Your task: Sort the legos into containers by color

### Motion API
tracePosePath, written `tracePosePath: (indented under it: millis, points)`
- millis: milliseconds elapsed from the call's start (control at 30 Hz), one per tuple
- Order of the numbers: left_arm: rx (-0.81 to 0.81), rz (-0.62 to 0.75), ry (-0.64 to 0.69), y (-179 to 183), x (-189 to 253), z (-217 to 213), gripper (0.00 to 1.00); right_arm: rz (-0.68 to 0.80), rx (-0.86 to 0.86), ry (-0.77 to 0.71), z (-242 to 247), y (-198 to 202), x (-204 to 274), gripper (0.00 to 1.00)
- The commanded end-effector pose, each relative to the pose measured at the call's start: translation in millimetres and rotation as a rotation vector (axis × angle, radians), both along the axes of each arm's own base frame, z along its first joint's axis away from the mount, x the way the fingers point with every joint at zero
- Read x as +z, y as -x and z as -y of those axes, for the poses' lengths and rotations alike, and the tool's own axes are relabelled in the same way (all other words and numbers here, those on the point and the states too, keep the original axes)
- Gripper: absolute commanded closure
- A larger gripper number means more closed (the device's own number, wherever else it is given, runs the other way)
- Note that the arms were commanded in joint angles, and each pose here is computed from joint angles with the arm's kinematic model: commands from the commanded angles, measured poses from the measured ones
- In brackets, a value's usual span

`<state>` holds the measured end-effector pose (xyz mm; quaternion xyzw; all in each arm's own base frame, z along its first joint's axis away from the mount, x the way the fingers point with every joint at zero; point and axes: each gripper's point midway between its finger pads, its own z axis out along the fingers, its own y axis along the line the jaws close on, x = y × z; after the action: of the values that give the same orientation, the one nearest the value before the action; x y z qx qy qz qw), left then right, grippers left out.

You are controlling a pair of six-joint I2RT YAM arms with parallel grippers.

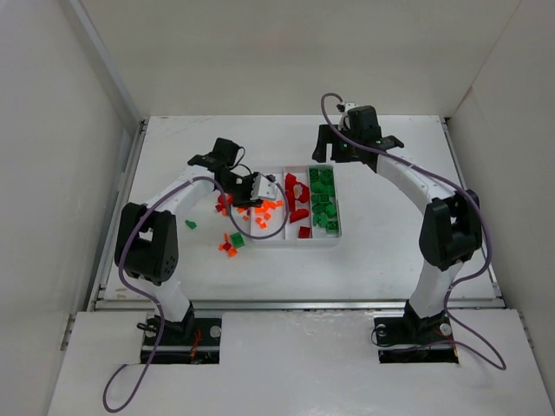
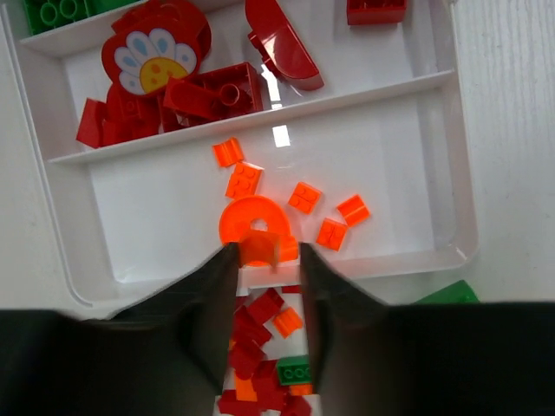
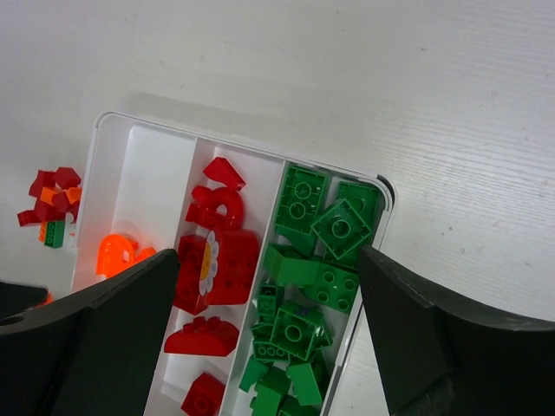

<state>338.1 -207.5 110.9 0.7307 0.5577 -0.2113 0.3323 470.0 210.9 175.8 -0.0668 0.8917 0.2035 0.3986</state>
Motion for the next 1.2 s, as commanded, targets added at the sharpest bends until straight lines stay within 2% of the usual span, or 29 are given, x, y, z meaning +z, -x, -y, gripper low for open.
tracePosePath:
  millis: [0, 67, 100, 133, 267, 300, 367, 400, 433, 467, 533, 567, 600, 633, 700, 800, 900, 967, 1033, 1067, 1100, 1167]
  points:
    - [-0.009, 0.007, 0.038, 2.4, 11.8, 12.6, 0.64, 0.071, -0.015, -0.004, 8.3, -2.9, 24.6, 0.11]
    - [-0.001, 0.003, 0.019, 3.3, 6.8, 9.2, 0.45, 0.071, -0.015, -0.004, 8.3, -2.9, 24.6, 0.11]
    - [-0.004, 0.004, 0.023, 5.7, 10.0, 12.1, 0.31, 0.071, -0.015, -0.004, 8.3, -2.9, 24.6, 0.11]
    - [-0.001, -0.004, 0.011, 7.3, 8.3, 10.0, 0.01, 0.071, -0.015, -0.004, 8.3, -2.9, 24.6, 0.11]
    - [0.115, -0.016, 0.052, 3.4, 32.2, -19.1, 0.0, 0.112, 0.001, 0.049, 0.4, 0.1, 39.5, 0.11]
    - [0.167, 0.009, 0.086, -0.9, 50.8, -27.6, 0.0, 0.11, 0.011, 0.09, -6.7, 6.7, 39.7, 0.1]
    - [0.431, -0.031, 0.15, -20.1, 69.9, -65.1, 0.0, 0.148, 0.049, 0.157, -18.0, 5.7, 49.6, 0.1]
    - [0.539, 0.004, 0.192, -23.0, 92.6, -81.4, 0.0, 0.147, 0.084, 0.203, -32.6, 15.7, 49.0, 0.06]
    - [0.656, 0.074, 0.246, -39.3, 112.5, -98.2, 0.0, 0.171, 0.113, 0.22, -44.3, 14.9, 55.9, 0.06]
    - [0.955, 0.013, 0.249, -42.9, 98.7, -138.4, 0.0, 0.187, 0.162, 0.248, -55.0, 18.7, 57.1, 0.06]
    - [1.192, 0.131, 0.28, -39.1, 116.6, -174.2, 0.0, 0.205, 0.252, 0.268, -87.6, 33.8, 57.8, 0.01]
    - [1.391, 0.195, 0.285, -32.9, 114.3, -205.6, 0.0, 0.213, 0.307, 0.268, -109.6, 41.7, 58.5, 0.0]
    - [1.458, 0.221, 0.244, -31.4, 103.2, -219.5, 0.0, 0.22, 0.306, 0.265, -112.7, 38.0, 60.4, 0.0]
    - [1.583, 0.218, 0.322, -23.9, 109.7, -230.6, 0.0, 0.202, 0.357, 0.247, -126.4, 46.3, 58.0, 0.0]
    - [1.797, 0.213, 0.343, -10.5, 100.5, -260.7, 0.0, 0.204, 0.442, 0.212, -163.2, 56.1, 58.0, 0.0]
    - [2.045, 0.108, 0.387, 12.5, 81.5, -290.5, 0.0, 0.198, 0.551, 0.189, -215.8, 76.4, 48.2, 0.0]
    - [2.225, 0.091, 0.395, 38.9, 70.8, -321.8, 0.0, 0.19, 0.653, 0.17, -266.1, 99.5, 29.3, 0.0]
    - [2.353, 0.162, 0.379, 56.0, 73.0, -345.4, 0.0, 0.16, 0.676, 0.117, -291.0, 111.9, 17.8, 0.0]
    - [2.424, 0.311, 0.421, 68.7, 95.2, -361.2, 0.0, 0.148, 0.687, 0.08, -320.8, 121.8, -2.7, 0.0]
    - [2.496, 0.4, 0.399, 82.3, 99.4, -373.5, 0.0, 0.123, 0.678, 0.054, -331.6, 128.3, -12.3, 0.0]
    - [2.521, 0.474, 0.442, 88.7, 111.6, -378.8, 0.0, 0.135, 0.699, 0.025, -354.3, 140.1, -20.5, 0.0]
    - [2.587, 0.562, 0.411, 104.0, 111.7, -389.1, 0.0, 0.138, 0.708, 0.004, -375.1, 153.1, -31.5, 0.0]
